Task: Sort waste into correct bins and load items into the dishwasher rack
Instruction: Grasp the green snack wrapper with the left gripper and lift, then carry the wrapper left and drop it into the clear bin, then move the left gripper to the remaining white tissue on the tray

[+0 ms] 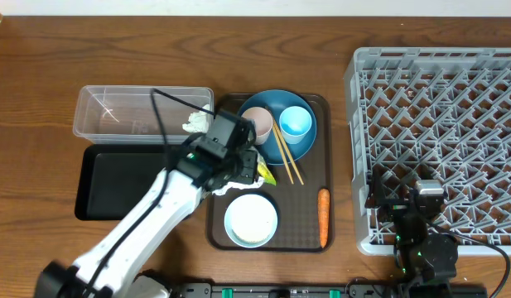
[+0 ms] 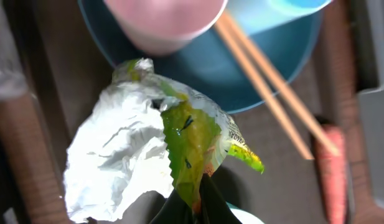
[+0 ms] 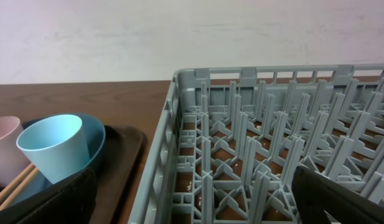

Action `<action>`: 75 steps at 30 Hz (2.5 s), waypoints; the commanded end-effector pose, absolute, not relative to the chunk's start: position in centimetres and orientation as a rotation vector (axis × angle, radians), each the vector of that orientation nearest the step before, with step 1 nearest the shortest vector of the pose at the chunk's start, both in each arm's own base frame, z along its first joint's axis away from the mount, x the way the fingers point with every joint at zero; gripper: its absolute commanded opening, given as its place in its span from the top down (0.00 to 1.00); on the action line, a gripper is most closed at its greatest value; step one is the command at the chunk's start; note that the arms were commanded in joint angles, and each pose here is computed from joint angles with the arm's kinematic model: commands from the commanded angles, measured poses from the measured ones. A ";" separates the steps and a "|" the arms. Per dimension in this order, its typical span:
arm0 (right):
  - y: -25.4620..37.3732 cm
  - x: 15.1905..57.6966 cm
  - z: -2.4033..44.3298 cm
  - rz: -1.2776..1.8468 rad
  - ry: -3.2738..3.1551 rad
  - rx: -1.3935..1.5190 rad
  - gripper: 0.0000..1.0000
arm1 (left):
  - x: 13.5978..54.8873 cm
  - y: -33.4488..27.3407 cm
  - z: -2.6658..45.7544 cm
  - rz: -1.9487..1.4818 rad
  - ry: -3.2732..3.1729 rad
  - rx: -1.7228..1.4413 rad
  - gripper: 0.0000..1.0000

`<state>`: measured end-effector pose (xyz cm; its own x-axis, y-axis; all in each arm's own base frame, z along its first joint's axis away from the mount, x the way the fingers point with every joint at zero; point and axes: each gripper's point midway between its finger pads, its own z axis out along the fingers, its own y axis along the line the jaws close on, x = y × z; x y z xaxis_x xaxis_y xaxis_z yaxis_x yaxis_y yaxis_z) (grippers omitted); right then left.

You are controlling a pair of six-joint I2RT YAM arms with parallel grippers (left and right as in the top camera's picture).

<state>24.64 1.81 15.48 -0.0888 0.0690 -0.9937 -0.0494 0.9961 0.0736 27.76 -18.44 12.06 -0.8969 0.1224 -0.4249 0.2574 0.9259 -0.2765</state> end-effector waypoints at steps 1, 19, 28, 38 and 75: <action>1.9 24.6 15.3 0.095 1.661 0.008 0.01 | 27.9 -17.7 14.0 -0.447 2.604 0.261 0.94; 1.9 24.6 15.3 0.095 1.661 0.008 0.01 | 34.4 -6.0 20.1 -0.118 2.271 -0.277 0.94; 1.9 24.6 15.3 0.095 1.661 0.008 0.01 | 36.7 0.8 18.0 -0.014 2.256 -0.528 0.94; 1.9 24.6 15.3 0.095 1.661 0.008 0.01 | 37.7 3.9 14.5 0.052 2.309 -0.630 0.66; 1.9 24.6 15.3 0.095 1.661 0.008 0.01 | 23.7 -9.8 15.1 -0.551 2.774 -0.244 0.17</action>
